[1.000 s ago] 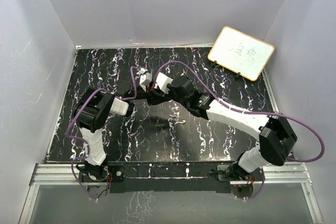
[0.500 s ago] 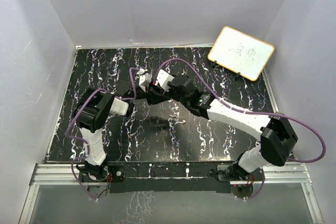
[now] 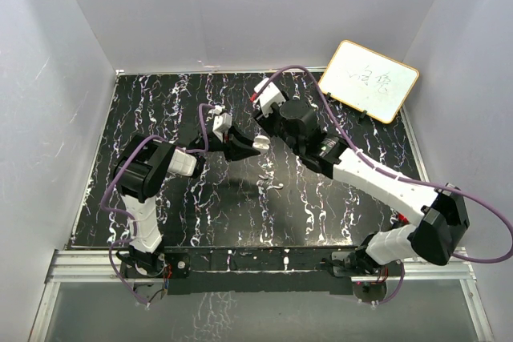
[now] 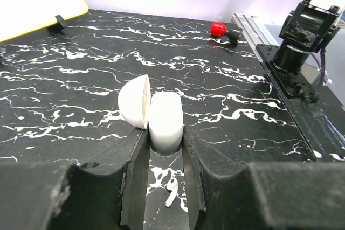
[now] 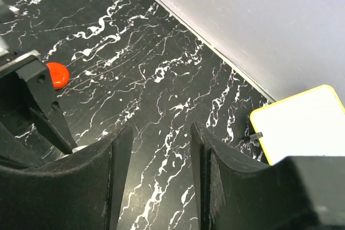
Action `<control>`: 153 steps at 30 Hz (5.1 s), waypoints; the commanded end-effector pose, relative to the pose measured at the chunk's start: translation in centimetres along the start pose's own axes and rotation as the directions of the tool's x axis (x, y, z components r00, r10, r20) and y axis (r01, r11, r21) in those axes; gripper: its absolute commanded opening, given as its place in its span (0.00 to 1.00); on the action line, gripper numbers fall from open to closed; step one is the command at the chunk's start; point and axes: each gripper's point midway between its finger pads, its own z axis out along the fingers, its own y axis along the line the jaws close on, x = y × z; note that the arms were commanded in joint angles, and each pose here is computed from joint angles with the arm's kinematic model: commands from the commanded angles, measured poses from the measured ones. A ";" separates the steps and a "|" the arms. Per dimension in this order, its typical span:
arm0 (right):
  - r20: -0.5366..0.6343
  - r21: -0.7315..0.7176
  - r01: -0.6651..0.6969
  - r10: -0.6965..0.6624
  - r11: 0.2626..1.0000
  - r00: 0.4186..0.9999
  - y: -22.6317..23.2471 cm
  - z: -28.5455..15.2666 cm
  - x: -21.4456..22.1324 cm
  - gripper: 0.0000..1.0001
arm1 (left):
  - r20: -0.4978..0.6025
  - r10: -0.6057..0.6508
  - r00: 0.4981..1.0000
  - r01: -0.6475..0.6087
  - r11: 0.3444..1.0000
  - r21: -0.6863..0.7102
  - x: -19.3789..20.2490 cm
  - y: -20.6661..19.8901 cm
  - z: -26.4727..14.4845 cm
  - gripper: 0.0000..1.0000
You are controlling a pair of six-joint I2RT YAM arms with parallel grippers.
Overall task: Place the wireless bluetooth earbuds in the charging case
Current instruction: Adjust the charging case, then pick up the earbud from the center of the board.
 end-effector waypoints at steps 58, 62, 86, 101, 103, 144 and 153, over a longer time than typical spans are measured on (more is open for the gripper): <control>-0.376 -0.294 -0.602 0.489 0.742 0.787 13.5 0.1 17.6 0.43 | 0.133 0.408 0.903 -0.262 0.770 -0.582 -9.7 3.1 -8.3 0.00; -0.384 -0.297 -0.595 0.477 0.747 0.790 13.8 0.2 18.2 0.43 | 0.134 0.405 0.904 -0.260 0.772 -0.580 -9.7 3.1 -8.2 0.00; -0.406 -0.278 -0.583 0.457 0.763 0.792 14.5 1.3 20.4 0.41 | 0.134 0.399 0.907 -0.255 0.774 -0.580 -9.4 3.2 -8.2 0.00; -0.416 -0.282 -0.567 0.435 0.774 0.799 14.9 1.5 21.3 0.34 | 0.135 0.394 0.909 -0.249 0.775 -0.581 -9.3 3.3 -8.2 0.00; -0.419 -0.277 -0.565 0.432 0.777 0.799 14.8 1.5 21.5 0.33 | 0.135 0.393 0.910 -0.249 0.775 -0.581 -9.3 3.3 -8.2 0.00; -0.240 -0.195 -0.328 0.280 0.924 0.930 5.5 0.5 9.1 0.08 | 0.132 0.316 0.940 -0.238 0.880 -0.410 -7.4 2.7 -5.6 0.00; -0.213 -0.213 -0.293 0.248 0.932 0.945 3.4 -0.4 4.3 0.08 | 0.160 0.297 0.941 -0.227 0.909 -0.351 -8.0 2.2 -3.7 0.00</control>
